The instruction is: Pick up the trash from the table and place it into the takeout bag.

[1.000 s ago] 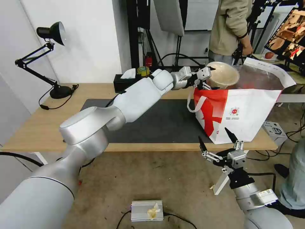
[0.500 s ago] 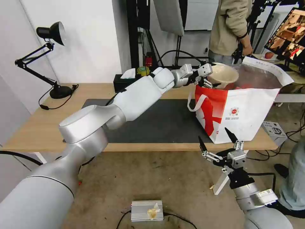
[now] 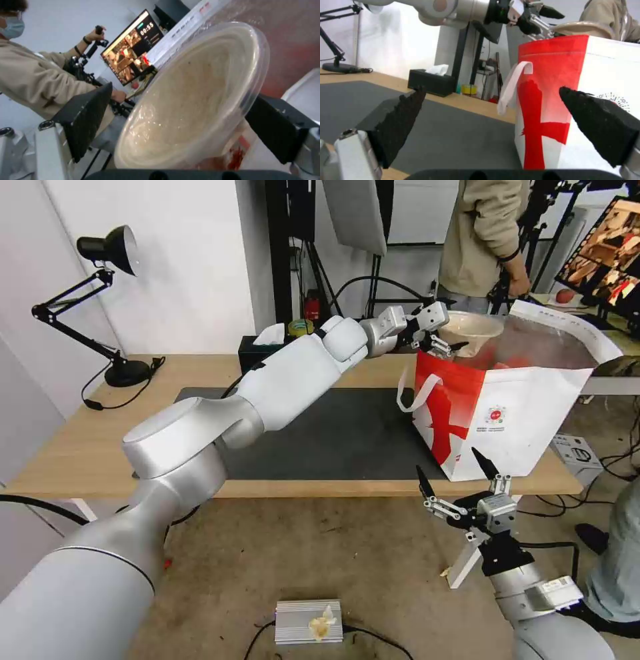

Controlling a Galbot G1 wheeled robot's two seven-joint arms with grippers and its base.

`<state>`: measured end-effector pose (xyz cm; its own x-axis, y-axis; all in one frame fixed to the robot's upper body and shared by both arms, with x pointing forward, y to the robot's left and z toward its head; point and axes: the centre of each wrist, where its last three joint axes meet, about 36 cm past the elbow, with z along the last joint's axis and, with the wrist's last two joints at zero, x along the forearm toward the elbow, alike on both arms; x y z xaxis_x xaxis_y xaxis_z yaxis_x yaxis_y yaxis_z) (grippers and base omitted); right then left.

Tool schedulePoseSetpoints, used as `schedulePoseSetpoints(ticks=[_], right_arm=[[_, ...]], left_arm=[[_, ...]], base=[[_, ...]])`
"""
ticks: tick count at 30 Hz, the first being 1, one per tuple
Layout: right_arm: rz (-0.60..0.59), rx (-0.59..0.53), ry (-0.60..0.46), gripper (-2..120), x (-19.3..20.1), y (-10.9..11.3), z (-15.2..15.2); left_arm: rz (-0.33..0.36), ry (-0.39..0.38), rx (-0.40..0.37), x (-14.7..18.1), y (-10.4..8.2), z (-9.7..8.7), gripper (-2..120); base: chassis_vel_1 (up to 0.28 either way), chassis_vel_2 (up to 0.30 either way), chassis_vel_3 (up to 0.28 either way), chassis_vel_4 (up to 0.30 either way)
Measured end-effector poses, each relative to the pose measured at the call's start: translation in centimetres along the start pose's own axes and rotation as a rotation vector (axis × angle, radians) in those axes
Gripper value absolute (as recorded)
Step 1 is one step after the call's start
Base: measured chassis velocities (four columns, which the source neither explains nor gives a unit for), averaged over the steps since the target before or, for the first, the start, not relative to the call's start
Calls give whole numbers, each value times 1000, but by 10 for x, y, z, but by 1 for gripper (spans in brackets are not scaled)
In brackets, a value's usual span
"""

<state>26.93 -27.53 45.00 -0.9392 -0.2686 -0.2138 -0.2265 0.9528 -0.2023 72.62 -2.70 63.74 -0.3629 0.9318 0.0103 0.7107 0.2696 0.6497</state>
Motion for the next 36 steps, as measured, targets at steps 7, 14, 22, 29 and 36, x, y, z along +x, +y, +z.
schedulePoseSetpoints(ticks=[7,14,22,29,36], right_arm=[[0,0,0,100,0,0,0],[0,0,0,100,0,0,0],[0,0,0,100,0,0,0],[0,0,0,100,0,0,0],[0,0,0,100,0,0,0]], left_arm=[[7,-19,34,-6,-8,-7,98],[20,-33,85,-11,-20,-10,98],[25,-37,124,-13,-29,-9,98],[27,-27,133,-12,-34,-2,98],[24,-19,138,-12,-38,1,98]], base=[[0,0,0,0],[0,0,0,0],[0,0,0,0],[0,0,0,0],[0,0,0,0]])
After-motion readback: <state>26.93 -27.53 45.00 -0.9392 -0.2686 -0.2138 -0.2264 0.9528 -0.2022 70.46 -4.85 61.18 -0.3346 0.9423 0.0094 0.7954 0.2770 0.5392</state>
